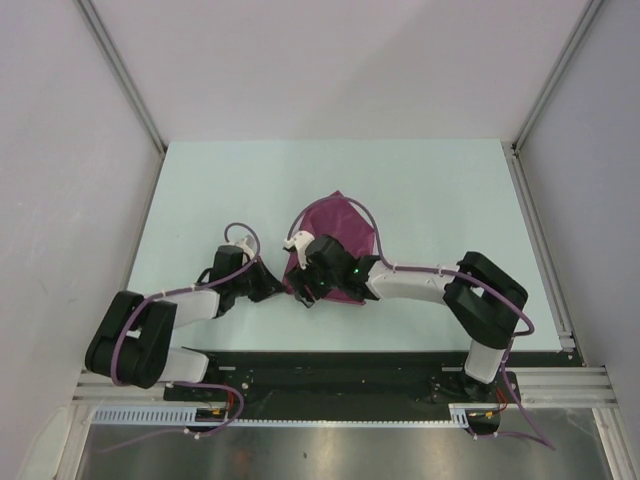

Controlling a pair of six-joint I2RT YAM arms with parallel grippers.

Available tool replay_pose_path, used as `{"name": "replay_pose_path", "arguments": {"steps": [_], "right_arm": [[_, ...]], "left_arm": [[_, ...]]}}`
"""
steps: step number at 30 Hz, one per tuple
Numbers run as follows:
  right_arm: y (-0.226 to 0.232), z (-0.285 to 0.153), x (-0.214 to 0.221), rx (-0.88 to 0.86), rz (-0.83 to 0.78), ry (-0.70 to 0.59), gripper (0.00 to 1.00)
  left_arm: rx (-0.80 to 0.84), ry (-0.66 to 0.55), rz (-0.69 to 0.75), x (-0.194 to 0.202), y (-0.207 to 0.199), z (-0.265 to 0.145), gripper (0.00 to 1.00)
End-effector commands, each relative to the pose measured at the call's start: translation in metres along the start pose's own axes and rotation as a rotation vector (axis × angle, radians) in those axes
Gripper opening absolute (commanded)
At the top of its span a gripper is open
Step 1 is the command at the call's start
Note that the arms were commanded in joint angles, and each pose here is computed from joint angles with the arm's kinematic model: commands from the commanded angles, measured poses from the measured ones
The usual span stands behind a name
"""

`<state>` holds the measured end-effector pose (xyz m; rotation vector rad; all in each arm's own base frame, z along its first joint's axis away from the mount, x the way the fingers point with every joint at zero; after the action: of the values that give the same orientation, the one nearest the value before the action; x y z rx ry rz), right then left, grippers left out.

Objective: Fold the napkin, place the utensils inside, and roll it up
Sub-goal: Roll the napkin with the utensil

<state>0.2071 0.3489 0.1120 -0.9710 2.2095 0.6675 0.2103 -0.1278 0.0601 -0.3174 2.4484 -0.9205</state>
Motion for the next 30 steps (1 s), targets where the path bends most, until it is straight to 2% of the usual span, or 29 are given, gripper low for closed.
{"name": "replay_pose_path", "arguments": {"steps": [1, 6, 13, 20, 25, 30], "right_arm": [[0.001, 0.002, -0.025, 0.22, -0.097, -0.193, 0.73], [0.01, 0.014, -0.014, 0.273, -0.173, -0.192, 0.74], [0.033, 0.02, -0.006, 0.218, -0.238, -0.228, 0.75], [0.035, 0.035, 0.002, 0.216, -0.265, -0.193, 0.76], [0.028, 0.043, 0.003, 0.301, -0.267, -0.174, 0.76], [0.013, 0.047, 0.005, 0.471, -0.236, -0.17, 0.75]], "left_arm": [[0.003, 0.035, -0.008, -0.002, -0.007, -0.006, 0.0], [0.028, 0.016, -0.021, -0.01, -0.012, -0.01, 0.0], [0.039, 0.001, -0.036, -0.017, -0.015, -0.013, 0.0], [0.07, -0.006, -0.05, -0.024, -0.019, -0.017, 0.0], [0.082, -0.01, -0.054, -0.027, -0.022, -0.02, 0.0], [0.087, -0.012, -0.056, -0.028, -0.021, -0.023, 0.0]]}}
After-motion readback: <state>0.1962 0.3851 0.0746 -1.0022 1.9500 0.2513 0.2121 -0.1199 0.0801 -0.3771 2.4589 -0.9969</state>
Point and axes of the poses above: each gripper's point midway between its finger pads, its own z axis out along the fingers, its own y axis along the line the jaws close on, x = y × z, the point moved 7 cm from there along -z, back along the fingers, and after that the axes turned 2 degrees about z, right-handed, at the moved point
